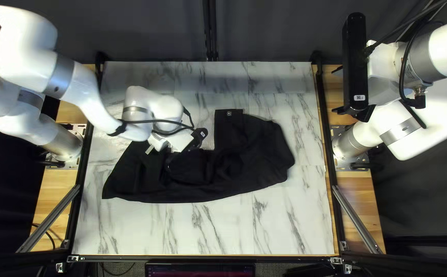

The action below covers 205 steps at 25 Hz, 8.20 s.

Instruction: Fold t-shirt

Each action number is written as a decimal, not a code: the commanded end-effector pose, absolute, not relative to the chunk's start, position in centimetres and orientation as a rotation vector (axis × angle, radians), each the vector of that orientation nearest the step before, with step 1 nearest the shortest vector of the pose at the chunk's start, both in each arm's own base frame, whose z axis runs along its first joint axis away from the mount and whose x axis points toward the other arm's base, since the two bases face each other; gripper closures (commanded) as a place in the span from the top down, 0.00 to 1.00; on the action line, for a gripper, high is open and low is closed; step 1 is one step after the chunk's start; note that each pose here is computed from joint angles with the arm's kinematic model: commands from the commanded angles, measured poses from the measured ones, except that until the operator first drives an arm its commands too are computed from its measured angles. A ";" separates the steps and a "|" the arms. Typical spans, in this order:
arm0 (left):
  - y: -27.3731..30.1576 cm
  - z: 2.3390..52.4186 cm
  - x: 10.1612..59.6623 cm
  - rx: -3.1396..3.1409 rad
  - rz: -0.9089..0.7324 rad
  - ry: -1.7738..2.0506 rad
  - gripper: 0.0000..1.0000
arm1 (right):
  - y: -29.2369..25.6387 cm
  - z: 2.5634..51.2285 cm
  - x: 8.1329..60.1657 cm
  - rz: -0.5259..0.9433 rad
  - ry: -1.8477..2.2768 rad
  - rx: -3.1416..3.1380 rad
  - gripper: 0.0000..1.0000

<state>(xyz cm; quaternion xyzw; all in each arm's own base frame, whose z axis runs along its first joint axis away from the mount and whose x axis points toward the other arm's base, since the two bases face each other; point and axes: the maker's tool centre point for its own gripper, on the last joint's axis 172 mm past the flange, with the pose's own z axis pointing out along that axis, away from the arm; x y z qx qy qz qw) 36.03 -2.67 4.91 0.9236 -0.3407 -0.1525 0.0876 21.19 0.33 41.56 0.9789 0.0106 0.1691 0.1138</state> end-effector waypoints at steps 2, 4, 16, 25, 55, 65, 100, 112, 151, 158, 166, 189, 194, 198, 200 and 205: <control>-5.2 6.7 34.8 2.774 -0.468 -0.998 0.00 | 0.3 41.6 21.2 0.496 0.031 2.871 1.00; -6.4 7.6 34.0 2.814 -0.456 -0.968 0.00 | 0.3 41.6 21.2 0.496 0.031 2.871 1.00; -18.2 9.9 22.8 3.063 -0.470 -0.619 1.00 | 0.3 41.6 21.2 0.496 0.031 2.871 1.00; -15.8 10.5 26.2 3.118 -0.463 -0.524 1.00 | 0.3 41.6 21.2 0.496 0.031 2.871 1.00; -13.7 5.6 27.8 2.954 -0.444 -0.458 0.00 | 0.3 41.6 21.2 0.496 0.031 2.871 1.00; -8.6 13.4 29.2 3.085 -0.422 -0.376 0.00 | 0.3 41.6 21.2 0.496 0.031 2.871 1.00; 17.3 19.8 22.9 3.374 -0.311 0.377 0.00 | 0.3 41.6 21.2 0.496 0.031 2.871 1.00; 17.3 17.5 22.9 3.365 -0.393 0.462 0.00 | 0.3 41.6 21.2 0.496 0.031 2.871 1.00; 11.9 17.8 24.1 3.440 -0.275 0.499 1.00 | 0.3 41.6 21.2 0.496 0.031 2.871 1.00; 6.8 17.5 26.0 3.448 -0.209 0.352 1.00 | 0.3 41.6 21.2 0.496 0.031 2.871 1.00; 3.9 20.6 29.2 3.439 -0.072 0.171 1.00 | 0.3 41.6 21.2 0.496 0.031 2.871 1.00; 4.5 8.8 49.3 3.196 0.222 -0.283 1.00 | 0.3 41.6 21.2 0.496 0.031 2.871 1.00; 4.7 6.7 49.5 3.166 0.185 -0.300 0.78 | 0.3 41.6 21.2 0.496 0.031 2.871 1.00; 4.5 5.4 49.6 3.148 0.148 -0.300 0.06 | 0.3 41.6 21.2 0.496 0.031 2.871 1.00; 4.7 5.3 49.6 3.143 0.135 -0.295 0.01 | 0.3 41.6 21.2 0.496 0.031 2.871 1.00; 5.3 5.6 49.6 3.143 0.117 -0.296 0.00 | 0.3 41.6 21.2 0.496 0.031 2.871 1.00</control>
